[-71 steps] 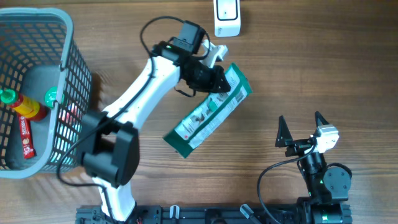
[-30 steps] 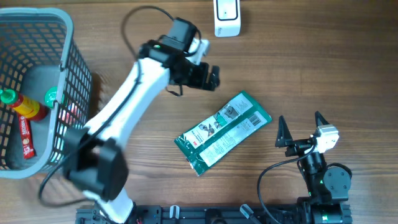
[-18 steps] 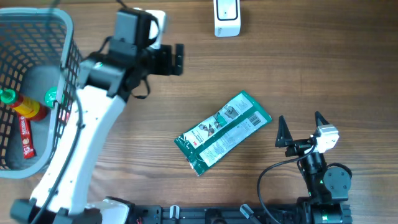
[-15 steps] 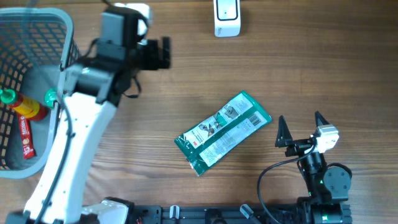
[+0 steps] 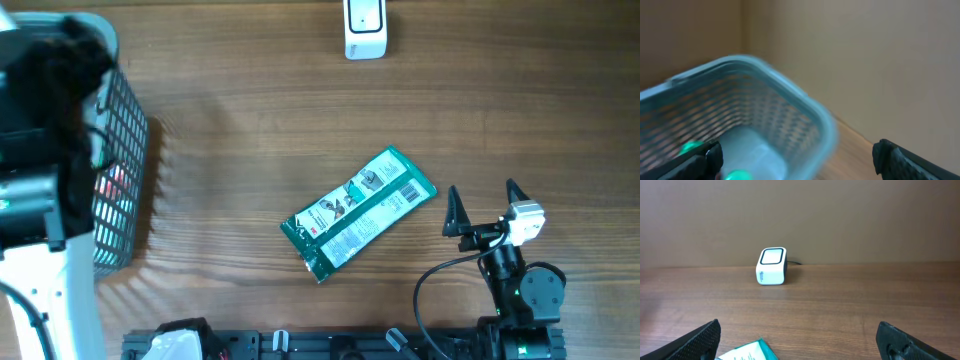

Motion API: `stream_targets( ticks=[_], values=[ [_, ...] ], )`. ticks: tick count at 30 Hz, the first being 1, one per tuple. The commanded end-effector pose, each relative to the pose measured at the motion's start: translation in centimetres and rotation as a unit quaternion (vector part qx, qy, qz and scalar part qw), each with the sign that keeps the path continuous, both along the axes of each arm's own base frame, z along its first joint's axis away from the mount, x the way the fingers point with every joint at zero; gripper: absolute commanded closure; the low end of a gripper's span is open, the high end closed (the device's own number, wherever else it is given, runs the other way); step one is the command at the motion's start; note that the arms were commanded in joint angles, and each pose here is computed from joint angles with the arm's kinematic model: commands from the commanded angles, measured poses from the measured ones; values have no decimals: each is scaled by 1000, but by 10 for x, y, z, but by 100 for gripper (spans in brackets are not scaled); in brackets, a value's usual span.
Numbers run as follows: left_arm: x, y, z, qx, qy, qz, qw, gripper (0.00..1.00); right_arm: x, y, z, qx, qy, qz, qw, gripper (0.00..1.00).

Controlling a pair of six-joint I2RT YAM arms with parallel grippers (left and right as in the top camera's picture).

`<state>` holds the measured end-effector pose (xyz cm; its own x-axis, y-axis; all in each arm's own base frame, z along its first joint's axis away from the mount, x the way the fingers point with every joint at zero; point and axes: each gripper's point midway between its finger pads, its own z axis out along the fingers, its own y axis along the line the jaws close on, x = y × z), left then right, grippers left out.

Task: Scan the item barcode
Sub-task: 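Move the left gripper back over the basket and reach inside, then grasp the red-capped sauce bottle with the left gripper and lift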

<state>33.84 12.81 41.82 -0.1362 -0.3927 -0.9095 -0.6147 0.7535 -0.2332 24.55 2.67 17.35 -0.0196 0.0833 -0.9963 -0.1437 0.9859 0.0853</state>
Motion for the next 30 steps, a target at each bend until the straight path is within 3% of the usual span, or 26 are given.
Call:
stream_targets(
  ticks=[1, 6, 12, 18, 25, 30],
  values=[
    [-14, 52, -32, -106, -21, 131, 985, 0, 0, -2, 1, -3, -4, -7, 1000, 1],
    [-33, 101, -78, -199, -24, 261, 944, 0, 0, -2, 1, -3, -4, -7, 1000, 0],
    [-29, 132, -132, -240, 17, 327, 914, 0, 0, -2, 1, -3, -4, -7, 1000, 0],
    [-24, 139, -180, -300, 24, 394, 868, 0, 0, -2, 1, -3, -4, -7, 1000, 0],
    [-21, 149, -211, -308, 28, 443, 842, 0, 0, -2, 1, -3, -4, -7, 1000, 0],
    [-24, 160, -213, -294, 20, 460, 837, 0, 0, -2, 1, -3, -4, -7, 1000, 0]
  ],
)
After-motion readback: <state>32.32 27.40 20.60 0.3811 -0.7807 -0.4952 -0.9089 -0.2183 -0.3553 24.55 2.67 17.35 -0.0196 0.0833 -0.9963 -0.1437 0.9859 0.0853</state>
